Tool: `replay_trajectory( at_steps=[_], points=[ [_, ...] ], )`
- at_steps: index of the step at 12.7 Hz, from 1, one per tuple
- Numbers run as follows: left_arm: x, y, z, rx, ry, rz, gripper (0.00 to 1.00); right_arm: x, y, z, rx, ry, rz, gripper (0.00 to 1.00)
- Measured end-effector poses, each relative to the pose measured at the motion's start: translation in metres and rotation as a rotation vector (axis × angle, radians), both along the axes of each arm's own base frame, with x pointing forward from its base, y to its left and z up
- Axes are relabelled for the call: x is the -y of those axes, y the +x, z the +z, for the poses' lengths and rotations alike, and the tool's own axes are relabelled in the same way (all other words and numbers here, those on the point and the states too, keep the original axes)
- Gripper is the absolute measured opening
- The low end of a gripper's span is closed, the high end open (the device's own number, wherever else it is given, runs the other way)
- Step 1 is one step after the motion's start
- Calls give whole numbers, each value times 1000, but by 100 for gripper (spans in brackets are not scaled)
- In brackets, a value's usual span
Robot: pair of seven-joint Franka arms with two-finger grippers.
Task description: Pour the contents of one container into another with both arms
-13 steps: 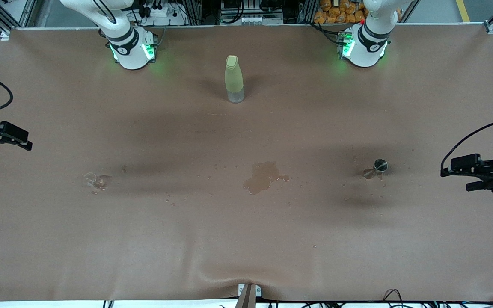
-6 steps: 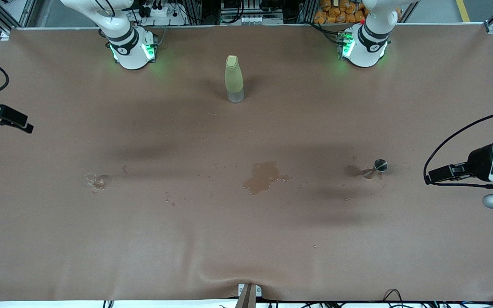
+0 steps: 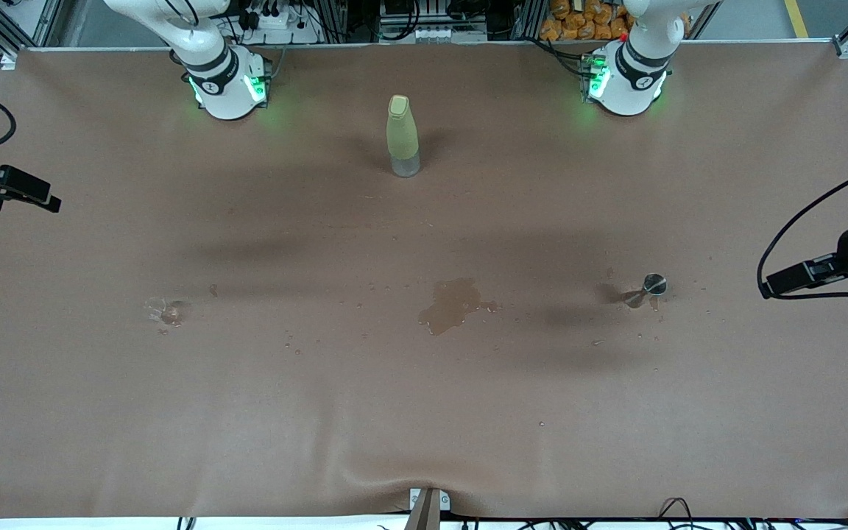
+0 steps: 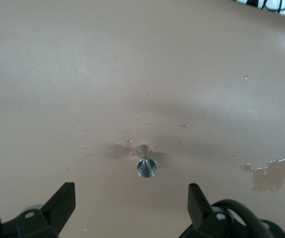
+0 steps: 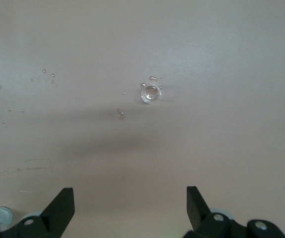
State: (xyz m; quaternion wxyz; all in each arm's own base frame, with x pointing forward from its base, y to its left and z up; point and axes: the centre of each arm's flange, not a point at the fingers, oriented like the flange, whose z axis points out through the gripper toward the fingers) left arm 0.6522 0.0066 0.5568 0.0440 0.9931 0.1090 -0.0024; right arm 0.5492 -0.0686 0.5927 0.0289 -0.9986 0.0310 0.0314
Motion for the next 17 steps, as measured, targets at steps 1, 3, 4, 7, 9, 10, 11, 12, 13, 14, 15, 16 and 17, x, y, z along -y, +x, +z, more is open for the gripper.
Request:
replay_trajectory(
  at_steps=[1, 3, 4, 7, 9, 10, 11, 12, 13, 14, 15, 16, 17],
  points=[
    [0, -1, 1, 0, 2, -4, 100, 1, 0, 0, -1, -6, 2, 100],
    [1, -5, 7, 9, 6, -5, 100, 4, 0, 0, -5, -37, 7, 100],
    [3, -8, 10, 21, 11, -5, 100, 4, -1, 0, -6, -39, 7, 100],
    [12, -20, 10, 72, 30, -9, 100, 4, -1, -1, -9, -39, 7, 100],
    [13, -24, 8, 71, 53, -3, 100, 4, -1, -1, -8, -39, 6, 100],
    [12, -25, 8, 70, 57, 6, 100, 4, 0, -1, -9, -39, 6, 100],
    [10, -26, 10, 72, 52, 12, 100, 4, 0, -2, -9, -39, 5, 100],
    [10, -27, 12, 76, 52, 6, 100, 4, 1, -2, -4, -40, 6, 100],
    [9, -27, 13, 79, 55, -14, 100, 4, 3, -2, 8, -42, 7, 100],
    [7, -28, 14, 82, 57, -36, 100, 2, 5, -2, 16, -43, 9, 100],
    [5, -28, 14, 83, 58, -49, 100, 1, 6, -3, 17, -44, 12, 100],
    [4, -28, 14, 83, 59, -54, 100, 0, 6, -3, 17, -44, 14, 100],
    [3, -28, 14, 83, 59, -57, 100, 0, 6, -3, 18, -44, 14, 100]
  ],
)
